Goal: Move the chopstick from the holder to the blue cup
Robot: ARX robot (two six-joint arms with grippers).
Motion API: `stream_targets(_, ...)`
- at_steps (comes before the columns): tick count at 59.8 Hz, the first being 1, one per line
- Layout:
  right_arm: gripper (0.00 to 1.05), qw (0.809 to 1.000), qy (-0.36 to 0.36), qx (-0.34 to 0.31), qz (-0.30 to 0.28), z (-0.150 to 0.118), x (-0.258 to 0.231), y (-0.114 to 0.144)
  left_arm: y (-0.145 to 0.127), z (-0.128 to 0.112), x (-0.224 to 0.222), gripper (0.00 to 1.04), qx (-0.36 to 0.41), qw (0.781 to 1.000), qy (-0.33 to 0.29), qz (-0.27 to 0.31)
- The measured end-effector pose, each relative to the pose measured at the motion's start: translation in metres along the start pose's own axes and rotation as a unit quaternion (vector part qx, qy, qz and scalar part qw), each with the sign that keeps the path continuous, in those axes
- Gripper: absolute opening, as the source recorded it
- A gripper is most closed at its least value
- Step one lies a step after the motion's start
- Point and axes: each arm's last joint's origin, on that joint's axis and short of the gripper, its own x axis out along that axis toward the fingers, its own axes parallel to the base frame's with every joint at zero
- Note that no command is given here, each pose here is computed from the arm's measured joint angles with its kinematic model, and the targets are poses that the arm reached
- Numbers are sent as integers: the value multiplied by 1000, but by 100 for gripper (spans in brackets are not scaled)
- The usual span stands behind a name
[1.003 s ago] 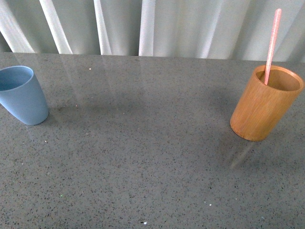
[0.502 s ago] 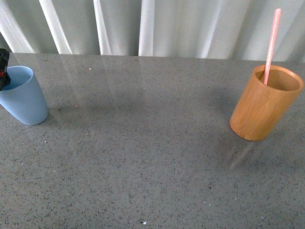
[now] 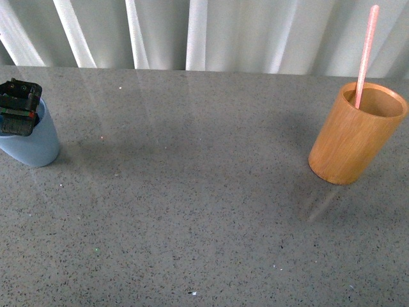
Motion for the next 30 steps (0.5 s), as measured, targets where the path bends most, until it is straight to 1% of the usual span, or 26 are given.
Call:
stream_targets(2, 95, 1000, 0, 0, 0, 0, 0, 0, 0, 0, 0, 91, 0, 1000, 0, 0)
stream_targets(8, 95, 1000, 0, 0, 0, 0, 0, 0, 0, 0, 1, 75, 0, 1000, -1, 2)
stream_targets(16, 95, 1000, 0, 0, 0, 0, 0, 0, 0, 0, 1, 57, 0, 1000, -3, 4)
stream_targets(23, 95, 1000, 0, 0, 0, 0, 0, 0, 0, 1, 1, 37, 1, 1000, -5, 5)
stream_targets(30, 95, 1000, 0, 0, 0, 0, 0, 0, 0, 1, 1, 21, 2, 1000, -8, 5)
